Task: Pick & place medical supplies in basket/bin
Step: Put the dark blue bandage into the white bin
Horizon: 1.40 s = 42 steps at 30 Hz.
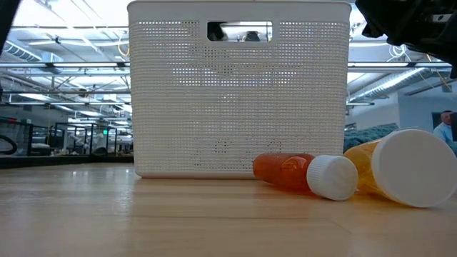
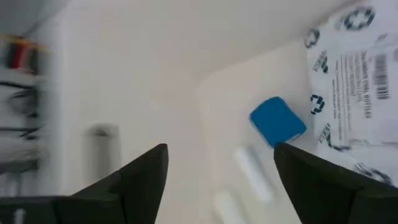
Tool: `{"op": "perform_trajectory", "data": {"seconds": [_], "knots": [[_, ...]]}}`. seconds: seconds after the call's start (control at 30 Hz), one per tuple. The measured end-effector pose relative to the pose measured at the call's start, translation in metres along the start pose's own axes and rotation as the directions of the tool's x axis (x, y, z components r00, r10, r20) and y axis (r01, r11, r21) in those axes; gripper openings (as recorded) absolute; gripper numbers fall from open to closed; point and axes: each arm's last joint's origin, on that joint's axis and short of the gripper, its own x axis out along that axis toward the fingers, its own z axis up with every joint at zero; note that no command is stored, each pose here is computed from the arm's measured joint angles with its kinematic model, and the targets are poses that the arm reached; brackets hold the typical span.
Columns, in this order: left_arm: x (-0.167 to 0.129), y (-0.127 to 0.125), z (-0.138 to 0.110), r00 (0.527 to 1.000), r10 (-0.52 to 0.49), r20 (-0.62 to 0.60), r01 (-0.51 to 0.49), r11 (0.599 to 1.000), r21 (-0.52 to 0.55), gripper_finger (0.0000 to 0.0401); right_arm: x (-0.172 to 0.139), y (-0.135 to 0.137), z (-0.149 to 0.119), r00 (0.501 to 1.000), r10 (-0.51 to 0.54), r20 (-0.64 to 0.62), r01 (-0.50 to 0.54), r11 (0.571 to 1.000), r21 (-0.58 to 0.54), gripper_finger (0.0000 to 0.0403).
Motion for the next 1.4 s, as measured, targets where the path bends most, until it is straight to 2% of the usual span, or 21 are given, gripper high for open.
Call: {"op": "perform_trajectory", "data": {"seconds": [0.1, 0.17, 0.3, 0.37, 0.4, 0.5, 0.57, 0.67, 0.73, 0.8, 0.83, 1.03, 1.2, 1.4], "knots": [[-0.05, 0.003, -0.001, 0.999, 0.047, 0.022, -0.046, 0.999, -0.01, 0.0269, 0.0, 0.0, 0.0, 1.0, 0.001, 0.001, -0.001, 1.0, 0.0, 0.0], [-0.082, 0.003, -0.008, 0.998, 0.053, 0.027, -0.053, 0.998, -0.026, 0.0228, 0.0, 0.0, 0.0, 1.0, 0.002, -0.001, -0.002, 1.0, 0.0, 0.0], [-0.136, 0.002, -0.027, 0.996, 0.075, 0.052, -0.068, 0.989, -0.132, 0.0105, 0.0, 0.0, -0.001, 1.0, 0.005, -0.005, -0.005, 1.0, 0.012, 0.0], [-0.153, -0.001, -0.041, 0.993, 0.054, 0.103, -0.035, 0.982, -0.186, 0.0038, 0.0, 0.0, -0.001, 1.0, 0.006, -0.006, -0.006, 1.0, 0.019, 0.0], [-0.158, -0.005, -0.049, 0.991, 0.034, 0.133, -0.007, 0.98, -0.199, 0.002, 0.0, 0.0, -0.001, 1.0, 0.006, -0.006, -0.005, 1.0, 0.019, 0.0], [-0.166, -0.021, -0.071, 0.962, 0.053, 0.269, 0.011, 0.973, -0.231, 0.0012, 0.0, 0.0, -0.001, 1.0, 0.006, -0.006, -0.006, 1.0, 0.027, 0.0], [-0.165, -0.035, -0.085, 0.919, 0.066, 0.388, 0.034, 0.969, -0.246, 0.0005, 0.0, 0.0, -0.001, 1.0, 0.006, -0.005, -0.006, 1.0, 0.027, 0.0], [-0.156, -0.057, -0.109, 0.807, 0.087, 0.584, 0.081, 0.964, -0.255, 0.0003, 0.0, 0.0, -0.001, 1.0, 0.006, -0.005, -0.006, 1.0, 0.027, 0.0], [-0.147, -0.072, -0.124, 0.706, 0.116, 0.698, 0.107, 0.958, -0.267, 0.0003, 0.0, 0.0, -0.001, 1.0, 0.006, -0.006, -0.006, 1.0, 0.027, 0.0], [-0.135, -0.086, -0.138, 0.622, 0.147, 0.769, 0.134, 0.948, -0.289, 0.0002, 0.0, 0.0, -0.001, 1.0, 0.006, -0.005, -0.006, 1.0, 0.027, 0.0], [-0.127, -0.093, -0.146, 0.596, 0.164, 0.786, 0.145, 0.941, -0.306, 0.0002, 0.0, 0.0, -0.001, 1.0, 0.006, -0.005, -0.006, 1.0, 0.028, 0.0], [-0.1, -0.126, -0.186, 0.538, 0.24, 0.808, 0.209, 0.891, -0.403, 0.0001, 0.0, 0.0, -0.001, 1.0, 0.007, -0.007, -0.006, 0.999, 0.053, 0.0], [-0.087, -0.141, -0.206, 0.505, 0.304, 0.808, 0.205, 0.867, -0.454, 0.0001, 0.0, 0.001, -0.001, 1.0, 0.009, -0.012, -0.008, 0.999, 0.053, 0.0], [-0.079, -0.147, -0.211, 0.534, 0.301, 0.79, 0.2, 0.863, -0.464, 0.0001, 0.0, 0.001, -0.001, 1.0, 0.008, -0.013, -0.007, 0.999, 0.052, 0.0]]}}
